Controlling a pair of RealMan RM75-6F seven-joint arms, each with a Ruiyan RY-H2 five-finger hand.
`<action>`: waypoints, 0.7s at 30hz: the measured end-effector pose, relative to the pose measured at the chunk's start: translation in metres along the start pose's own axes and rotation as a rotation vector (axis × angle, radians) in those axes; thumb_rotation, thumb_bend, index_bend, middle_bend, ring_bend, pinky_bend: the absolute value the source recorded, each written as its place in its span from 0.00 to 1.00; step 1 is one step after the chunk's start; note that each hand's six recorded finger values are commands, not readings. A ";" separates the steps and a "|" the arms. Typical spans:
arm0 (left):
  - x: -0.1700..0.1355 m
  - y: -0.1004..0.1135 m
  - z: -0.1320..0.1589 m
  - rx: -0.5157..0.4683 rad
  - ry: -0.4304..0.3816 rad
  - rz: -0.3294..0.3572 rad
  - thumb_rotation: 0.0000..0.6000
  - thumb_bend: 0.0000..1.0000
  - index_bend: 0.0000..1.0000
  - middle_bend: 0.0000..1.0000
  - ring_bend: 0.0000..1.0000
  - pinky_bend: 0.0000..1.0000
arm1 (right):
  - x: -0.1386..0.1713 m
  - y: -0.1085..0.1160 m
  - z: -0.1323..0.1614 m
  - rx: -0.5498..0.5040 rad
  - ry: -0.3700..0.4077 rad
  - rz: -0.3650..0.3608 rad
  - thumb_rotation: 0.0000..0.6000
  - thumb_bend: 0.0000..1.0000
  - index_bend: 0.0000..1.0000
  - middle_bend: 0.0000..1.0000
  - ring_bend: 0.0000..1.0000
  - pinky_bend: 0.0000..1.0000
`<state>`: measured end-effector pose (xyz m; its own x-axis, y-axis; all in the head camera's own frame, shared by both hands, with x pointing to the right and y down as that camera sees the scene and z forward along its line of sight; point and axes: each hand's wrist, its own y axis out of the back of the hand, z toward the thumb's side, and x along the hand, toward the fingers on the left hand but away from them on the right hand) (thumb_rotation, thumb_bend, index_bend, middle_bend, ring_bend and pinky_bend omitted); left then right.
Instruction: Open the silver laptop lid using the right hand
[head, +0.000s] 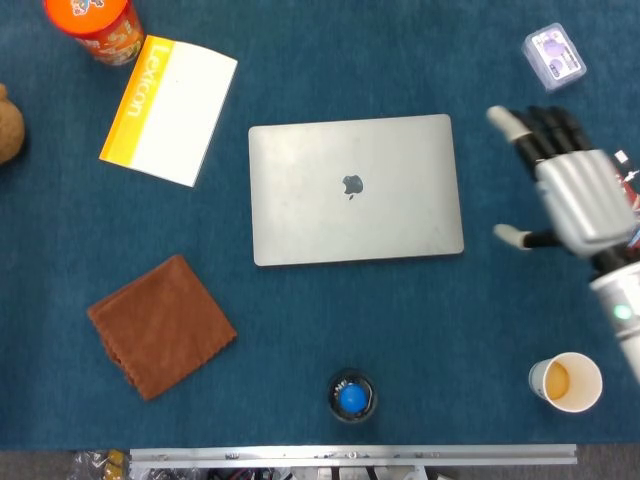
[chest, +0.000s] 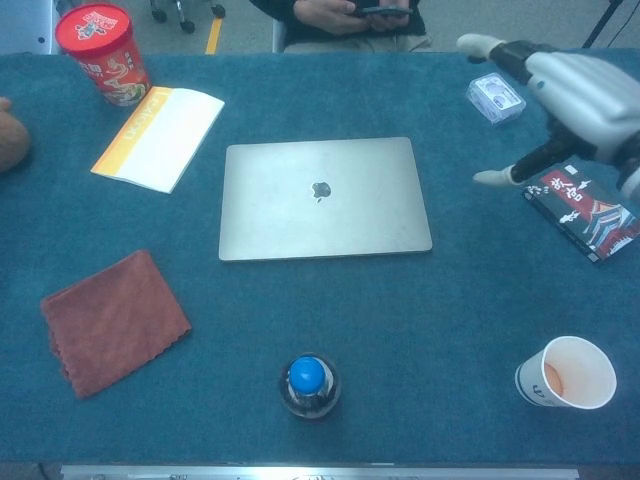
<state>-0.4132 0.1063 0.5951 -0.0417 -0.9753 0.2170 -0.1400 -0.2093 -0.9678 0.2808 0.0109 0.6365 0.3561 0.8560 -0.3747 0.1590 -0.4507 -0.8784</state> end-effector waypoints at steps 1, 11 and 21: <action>0.000 0.000 0.000 0.001 -0.001 0.000 1.00 0.22 0.20 0.21 0.14 0.09 | -0.003 -0.004 0.005 -0.002 0.009 0.012 1.00 0.07 0.02 0.13 0.00 0.05; -0.001 -0.002 -0.003 0.008 -0.003 -0.018 1.00 0.22 0.20 0.21 0.14 0.09 | -0.034 -0.045 0.049 0.029 0.094 0.127 1.00 0.02 0.02 0.12 0.00 0.05; -0.003 -0.004 -0.004 0.007 -0.009 -0.027 1.00 0.22 0.20 0.21 0.14 0.09 | -0.055 -0.088 0.087 0.070 0.150 0.210 1.00 0.02 0.02 0.11 0.00 0.05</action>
<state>-0.4165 0.1106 0.5990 -0.0296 -0.9699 0.2417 -0.1342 -0.2357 -0.9625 0.1674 0.0251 0.7086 0.5078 0.6960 -0.5076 0.0046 -0.5914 -0.8063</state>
